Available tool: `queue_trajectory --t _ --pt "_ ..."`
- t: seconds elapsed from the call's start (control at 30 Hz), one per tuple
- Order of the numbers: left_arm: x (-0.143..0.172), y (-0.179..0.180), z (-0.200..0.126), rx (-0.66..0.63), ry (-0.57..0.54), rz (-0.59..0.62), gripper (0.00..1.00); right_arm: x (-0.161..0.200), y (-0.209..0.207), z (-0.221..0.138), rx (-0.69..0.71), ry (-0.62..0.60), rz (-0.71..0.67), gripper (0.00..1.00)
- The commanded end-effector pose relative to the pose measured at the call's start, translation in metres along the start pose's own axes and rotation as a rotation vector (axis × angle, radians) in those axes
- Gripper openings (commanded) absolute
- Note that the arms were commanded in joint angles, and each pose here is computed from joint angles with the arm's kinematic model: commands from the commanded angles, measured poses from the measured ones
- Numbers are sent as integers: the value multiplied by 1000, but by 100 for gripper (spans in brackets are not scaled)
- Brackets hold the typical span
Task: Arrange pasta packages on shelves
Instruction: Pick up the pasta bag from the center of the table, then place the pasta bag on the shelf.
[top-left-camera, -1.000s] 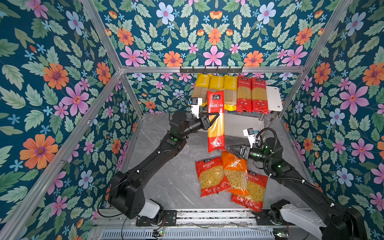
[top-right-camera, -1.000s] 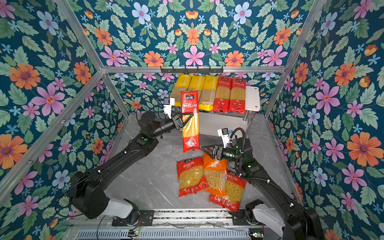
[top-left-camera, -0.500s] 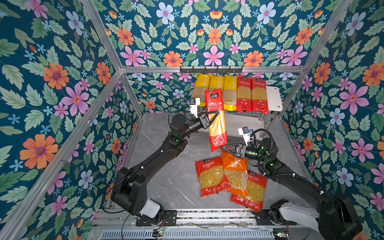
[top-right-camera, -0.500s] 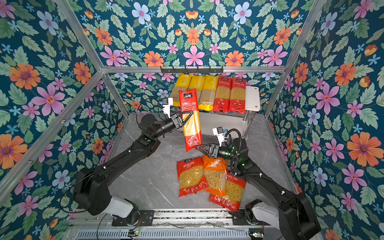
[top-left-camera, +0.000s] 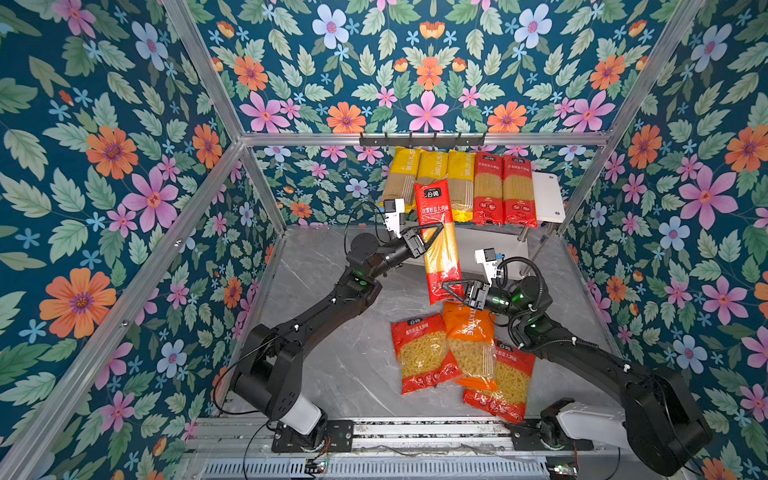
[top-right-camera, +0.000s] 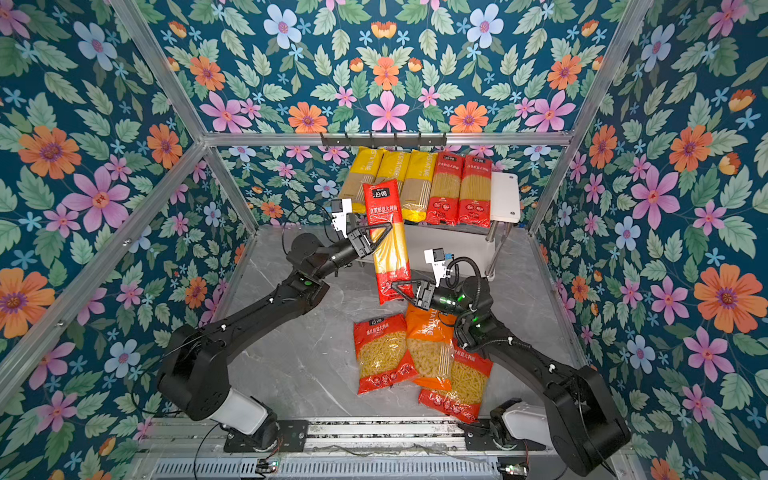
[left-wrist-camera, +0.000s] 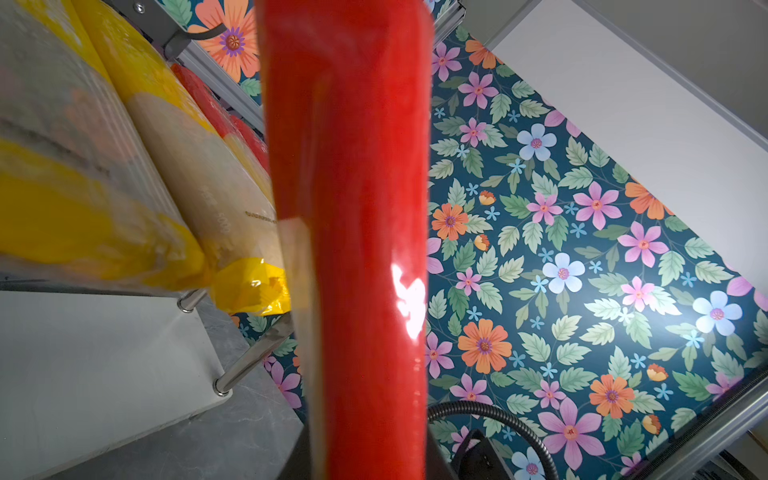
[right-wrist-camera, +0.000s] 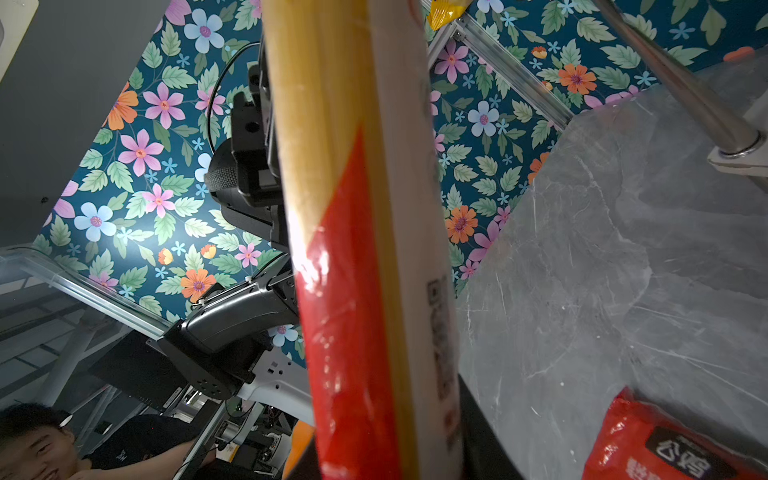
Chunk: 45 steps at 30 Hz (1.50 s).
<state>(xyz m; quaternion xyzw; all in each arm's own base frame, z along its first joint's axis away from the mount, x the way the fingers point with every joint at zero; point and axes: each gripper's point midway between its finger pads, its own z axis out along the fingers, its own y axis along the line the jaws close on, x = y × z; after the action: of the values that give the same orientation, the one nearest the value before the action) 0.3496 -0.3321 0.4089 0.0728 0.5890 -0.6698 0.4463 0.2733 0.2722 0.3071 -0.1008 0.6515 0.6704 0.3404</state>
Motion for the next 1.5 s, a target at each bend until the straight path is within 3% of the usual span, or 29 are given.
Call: queue_trajectory --t 0.0,0.2,0.43,0.53,0.67,1.0,1.27,1.47 --pt "-17 -33 -4 111 -70 45 12 -21 25 3 -94 -76 -45 32" --pt "-17 -34 -2 100 -59 50 21 -27 34 2 -109 -98 -62 19" --pt "-17 -29 -3 40 -37 98 56 -35 48 -2 -71 -77 -89 8" --pt "-15 -17 -9 -44 -24 136 65 -48 53 -11 -35 -79 -82 1" --pt "-11 -1 -21 -151 -14 177 73 -70 67 -30 6 -94 -98 0" --pt "0 10 -33 -179 17 199 75 -135 91 -80 188 -183 -89 0" --pt "16 32 -58 -239 28 205 75 -202 78 -152 389 -321 55 0" --pt "18 42 -76 -268 22 202 75 -218 59 -171 550 -327 85 0"
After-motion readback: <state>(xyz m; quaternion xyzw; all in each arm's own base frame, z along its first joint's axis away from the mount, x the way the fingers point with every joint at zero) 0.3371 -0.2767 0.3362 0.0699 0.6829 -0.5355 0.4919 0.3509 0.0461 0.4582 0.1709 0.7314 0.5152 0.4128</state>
